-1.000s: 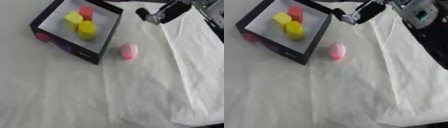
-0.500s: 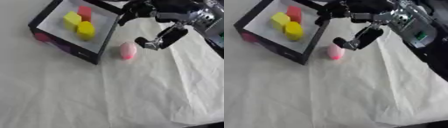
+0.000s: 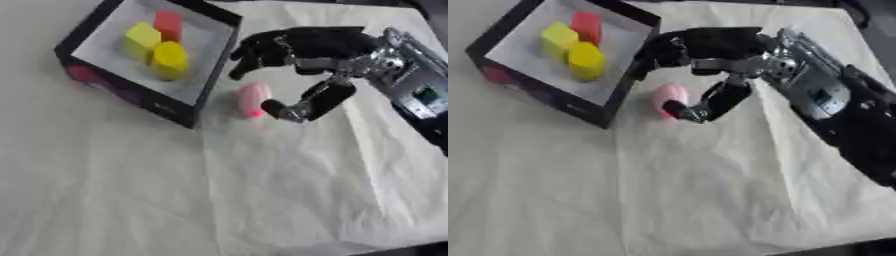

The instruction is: Pick up objects on the table and place them in the box.

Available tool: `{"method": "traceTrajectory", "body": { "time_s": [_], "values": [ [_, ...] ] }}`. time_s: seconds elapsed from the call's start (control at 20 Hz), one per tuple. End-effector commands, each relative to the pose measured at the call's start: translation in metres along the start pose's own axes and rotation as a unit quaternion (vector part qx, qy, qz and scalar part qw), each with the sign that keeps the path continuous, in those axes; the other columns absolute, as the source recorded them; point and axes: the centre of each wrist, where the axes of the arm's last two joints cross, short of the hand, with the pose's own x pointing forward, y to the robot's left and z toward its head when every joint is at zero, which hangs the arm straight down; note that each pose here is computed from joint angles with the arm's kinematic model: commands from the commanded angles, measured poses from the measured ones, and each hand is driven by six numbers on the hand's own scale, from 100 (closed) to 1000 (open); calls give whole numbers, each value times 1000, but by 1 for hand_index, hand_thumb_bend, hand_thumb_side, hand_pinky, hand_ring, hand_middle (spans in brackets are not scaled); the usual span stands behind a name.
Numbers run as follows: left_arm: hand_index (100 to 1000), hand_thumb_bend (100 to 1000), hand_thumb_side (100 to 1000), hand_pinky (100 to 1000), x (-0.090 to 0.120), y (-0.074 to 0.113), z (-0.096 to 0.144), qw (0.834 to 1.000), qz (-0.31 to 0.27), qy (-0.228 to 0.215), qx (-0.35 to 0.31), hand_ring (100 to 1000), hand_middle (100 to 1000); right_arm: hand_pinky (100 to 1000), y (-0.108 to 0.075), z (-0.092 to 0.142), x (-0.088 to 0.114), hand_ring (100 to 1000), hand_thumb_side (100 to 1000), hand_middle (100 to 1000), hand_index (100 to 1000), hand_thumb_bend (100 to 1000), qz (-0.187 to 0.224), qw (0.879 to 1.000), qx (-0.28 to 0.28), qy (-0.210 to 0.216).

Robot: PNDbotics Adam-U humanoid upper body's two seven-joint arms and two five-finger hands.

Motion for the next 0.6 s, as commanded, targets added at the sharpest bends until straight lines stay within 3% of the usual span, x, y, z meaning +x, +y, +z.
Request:
{"method": "traceTrajectory", "body": {
  "time_s": [0.05, 0.6],
  "values": [
    [740, 100, 579, 758, 5, 4, -3, 1000, -12, -5, -7, 643, 627, 997, -1, 3, -4, 950, 255, 758, 918, 100, 7, 1000, -7, 24],
    [739, 100, 577, 759, 2, 4, 0, 1000, -13, 0, -12, 649, 632, 983, 27, -2, -18, 923, 248, 730, 910, 100, -16, 995, -29, 94]
  ]
}}
